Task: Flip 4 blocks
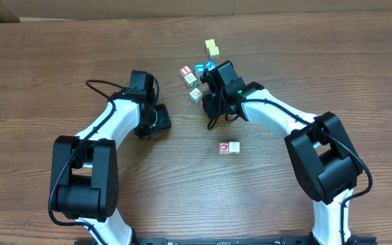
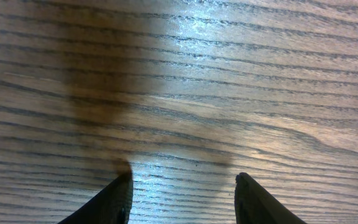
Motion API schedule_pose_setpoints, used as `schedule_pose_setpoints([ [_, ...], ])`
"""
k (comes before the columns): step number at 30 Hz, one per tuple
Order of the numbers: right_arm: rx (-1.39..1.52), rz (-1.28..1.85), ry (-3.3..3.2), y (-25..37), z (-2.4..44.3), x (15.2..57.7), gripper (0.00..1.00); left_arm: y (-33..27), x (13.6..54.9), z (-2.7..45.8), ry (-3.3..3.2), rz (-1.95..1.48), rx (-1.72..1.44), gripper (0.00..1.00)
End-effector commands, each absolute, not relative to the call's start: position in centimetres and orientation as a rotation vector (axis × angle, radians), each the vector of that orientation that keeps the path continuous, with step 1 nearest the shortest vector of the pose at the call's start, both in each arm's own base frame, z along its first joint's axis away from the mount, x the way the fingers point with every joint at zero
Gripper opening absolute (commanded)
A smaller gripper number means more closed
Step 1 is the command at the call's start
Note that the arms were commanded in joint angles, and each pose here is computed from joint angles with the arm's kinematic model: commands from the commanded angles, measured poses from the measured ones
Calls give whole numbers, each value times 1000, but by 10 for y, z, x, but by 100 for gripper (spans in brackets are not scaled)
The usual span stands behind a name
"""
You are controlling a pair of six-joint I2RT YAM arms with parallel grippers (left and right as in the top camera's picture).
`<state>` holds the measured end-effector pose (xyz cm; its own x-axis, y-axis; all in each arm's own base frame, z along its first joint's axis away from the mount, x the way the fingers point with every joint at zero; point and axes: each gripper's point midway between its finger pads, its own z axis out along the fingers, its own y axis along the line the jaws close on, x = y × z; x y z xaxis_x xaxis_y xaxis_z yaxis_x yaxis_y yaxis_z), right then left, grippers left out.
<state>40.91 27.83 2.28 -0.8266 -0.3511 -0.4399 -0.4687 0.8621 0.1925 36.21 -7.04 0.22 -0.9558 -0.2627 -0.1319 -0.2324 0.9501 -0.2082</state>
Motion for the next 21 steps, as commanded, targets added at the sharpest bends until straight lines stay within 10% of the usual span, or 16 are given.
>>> schedule_pose_setpoints([
  [1, -520, 490, 2576, 288, 89, 411, 23, -63, 343, -23, 3025, -217, -392, 47],
  [7, -258, 624, 2617, 295, 152, 379, 18, -63, 344, -23, 3023, -218, -391, 48],
  [21, -225, 281, 2934, 301, 83, 287, 18, -63, 344, -23, 3024, -218, -391, 52],
])
